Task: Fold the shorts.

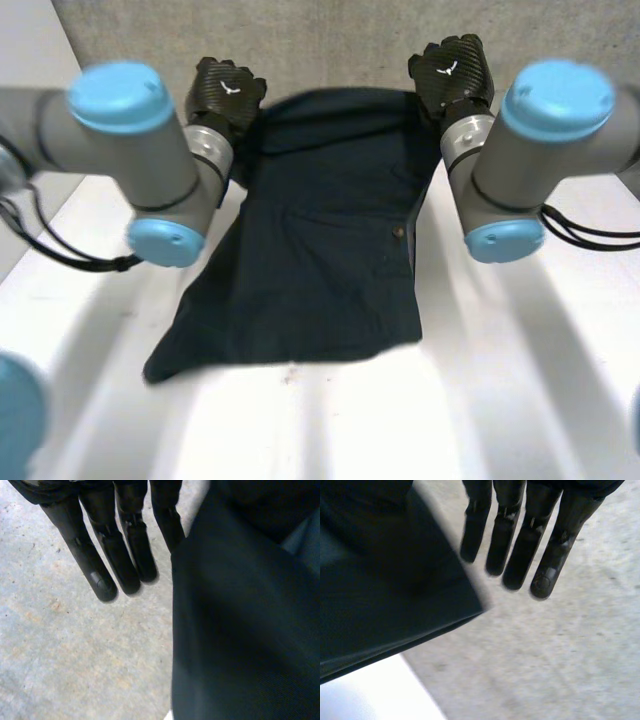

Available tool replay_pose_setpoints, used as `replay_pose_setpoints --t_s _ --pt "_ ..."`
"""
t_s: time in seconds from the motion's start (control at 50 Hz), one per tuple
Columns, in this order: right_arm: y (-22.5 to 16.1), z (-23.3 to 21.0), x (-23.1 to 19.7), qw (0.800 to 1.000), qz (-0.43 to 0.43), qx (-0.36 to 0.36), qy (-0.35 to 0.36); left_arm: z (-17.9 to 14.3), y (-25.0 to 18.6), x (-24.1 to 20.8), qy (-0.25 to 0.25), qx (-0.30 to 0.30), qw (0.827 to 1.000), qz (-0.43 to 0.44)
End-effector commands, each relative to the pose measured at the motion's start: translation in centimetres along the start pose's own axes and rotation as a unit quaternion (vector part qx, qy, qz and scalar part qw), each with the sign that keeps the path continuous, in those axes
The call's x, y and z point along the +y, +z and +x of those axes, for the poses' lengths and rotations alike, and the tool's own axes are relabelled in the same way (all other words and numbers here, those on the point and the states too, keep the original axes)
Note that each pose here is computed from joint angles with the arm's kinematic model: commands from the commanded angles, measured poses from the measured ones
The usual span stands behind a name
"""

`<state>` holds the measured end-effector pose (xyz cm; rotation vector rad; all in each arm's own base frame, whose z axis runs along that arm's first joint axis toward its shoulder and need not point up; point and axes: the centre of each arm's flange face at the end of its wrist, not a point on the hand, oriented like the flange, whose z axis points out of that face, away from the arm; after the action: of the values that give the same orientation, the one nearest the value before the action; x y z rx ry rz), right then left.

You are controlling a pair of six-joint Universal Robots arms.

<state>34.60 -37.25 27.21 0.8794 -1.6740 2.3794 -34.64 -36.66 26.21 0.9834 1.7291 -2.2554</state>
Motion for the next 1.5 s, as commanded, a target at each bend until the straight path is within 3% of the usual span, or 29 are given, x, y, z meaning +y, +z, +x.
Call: replay_pose_setpoints --t_s 0.02,0.14,0.32,0.46,0.56,0.74,0.96,1.24,1.5 --pt "2.4 -1.8 4.5 0.995 0.035 0.052 -0.078 2.7 3.7 3.2 0.009 -0.054 0.996 0.072" --pt "0.2 -1.5 4.0 0.998 -0.010 0.015 -0.063 3.2 3.1 3.6 0.006 -0.070 0.994 0.088" --pt "-4.5 0.0 1.2 0.995 -0.062 -0.081 0.013 -0.7 -0.8 1.1 0.006 -0.071 0.995 0.063" --pt "-9.0 -0.3 2.3 0.970 -0.167 -0.163 0.075 -3.4 -5.1 2.1 -0.003 -0.061 0.998 0.006" --pt "-11.3 -1.6 3.6 0.946 -0.222 -0.207 0.117 -4.4 -7.9 4.1 -0.038 -0.050 0.997 -0.052" --pt "-13.0 -5.4 7.9 0.911 -0.268 -0.263 0.171 -3.9 -11.6 8.8 -0.120 0.016 0.976 -0.181" --pt "-11.7 -7.3 10.6 0.925 -0.230 -0.250 0.170 -4.4 -12.5 12.7 -0.171 0.044 0.947 -0.267" --pt "-11.1 -8.6 11.7 0.927 -0.221 -0.253 0.167 -4.7 -12.5 13.1 -0.187 0.035 0.943 -0.274" --pt "-9.6 -5.5 8.3 0.952 -0.180 -0.191 0.160 -4.1 -13.3 13.7 -0.189 0.043 0.937 -0.290"
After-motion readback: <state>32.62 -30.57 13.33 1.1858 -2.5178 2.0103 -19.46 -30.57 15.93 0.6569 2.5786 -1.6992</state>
